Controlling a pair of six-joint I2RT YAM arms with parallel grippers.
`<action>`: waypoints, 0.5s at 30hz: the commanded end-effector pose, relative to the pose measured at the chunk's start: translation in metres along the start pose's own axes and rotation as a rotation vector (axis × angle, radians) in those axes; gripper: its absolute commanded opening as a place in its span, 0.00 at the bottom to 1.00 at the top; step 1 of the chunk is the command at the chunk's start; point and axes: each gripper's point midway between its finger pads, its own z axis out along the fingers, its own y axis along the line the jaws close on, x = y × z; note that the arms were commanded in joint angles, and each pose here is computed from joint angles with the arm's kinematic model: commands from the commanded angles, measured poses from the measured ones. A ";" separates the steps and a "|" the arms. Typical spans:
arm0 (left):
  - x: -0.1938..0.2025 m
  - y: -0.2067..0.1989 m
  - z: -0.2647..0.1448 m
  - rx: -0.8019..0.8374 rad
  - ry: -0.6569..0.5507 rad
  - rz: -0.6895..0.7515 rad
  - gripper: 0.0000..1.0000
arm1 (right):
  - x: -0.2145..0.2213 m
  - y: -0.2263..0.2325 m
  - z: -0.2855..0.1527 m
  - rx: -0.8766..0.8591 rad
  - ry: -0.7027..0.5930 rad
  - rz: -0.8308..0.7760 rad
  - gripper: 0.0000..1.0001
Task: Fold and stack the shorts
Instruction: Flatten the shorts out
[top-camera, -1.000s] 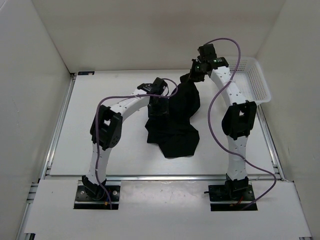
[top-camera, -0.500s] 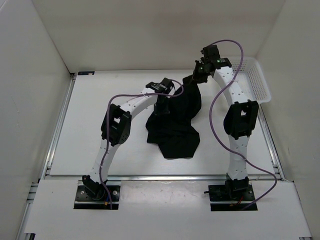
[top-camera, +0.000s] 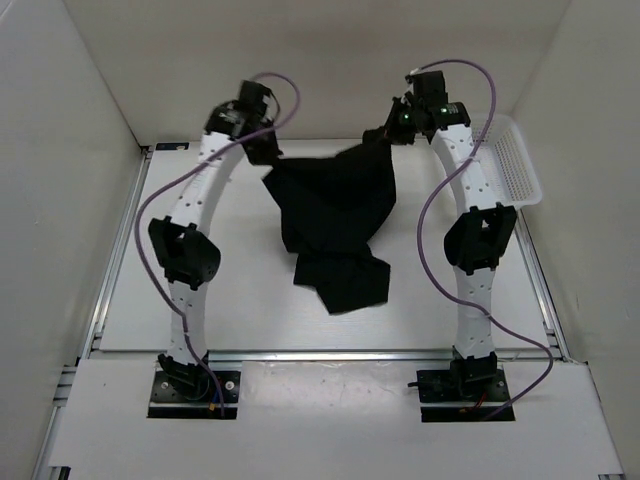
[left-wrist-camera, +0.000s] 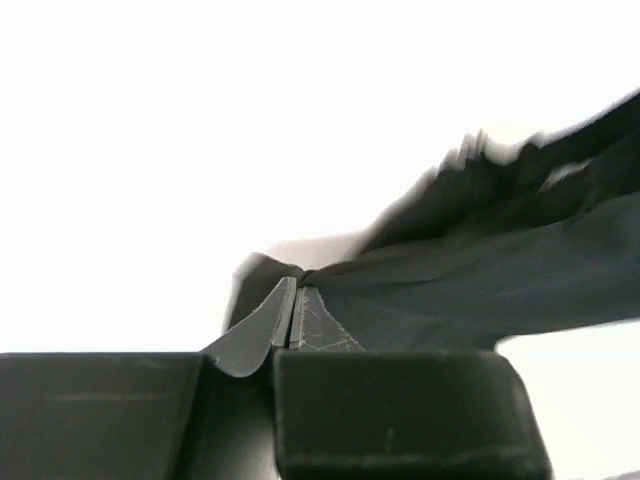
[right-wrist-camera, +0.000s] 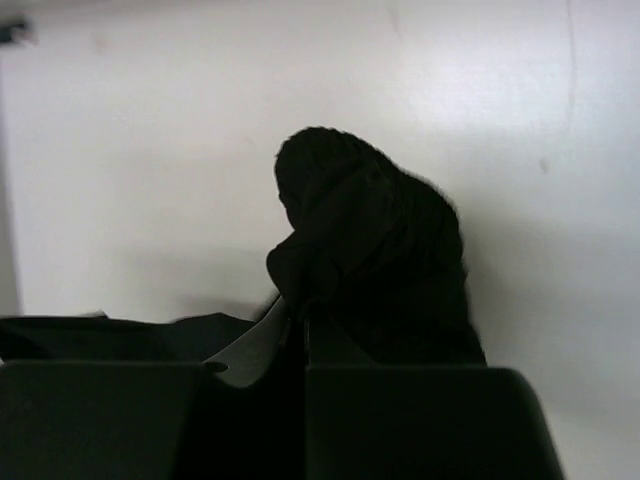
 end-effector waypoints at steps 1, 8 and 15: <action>-0.073 0.035 -0.082 0.031 -0.223 -0.028 0.10 | -0.064 0.063 -0.051 -0.209 -0.204 -0.044 0.00; -0.154 0.078 -0.221 0.136 -0.632 -0.115 0.10 | -0.121 0.130 -0.137 -0.431 -0.477 -0.128 0.00; -0.095 0.061 -0.250 0.226 -0.555 -0.066 0.10 | -0.065 0.112 -0.192 -0.273 -0.495 -0.209 0.00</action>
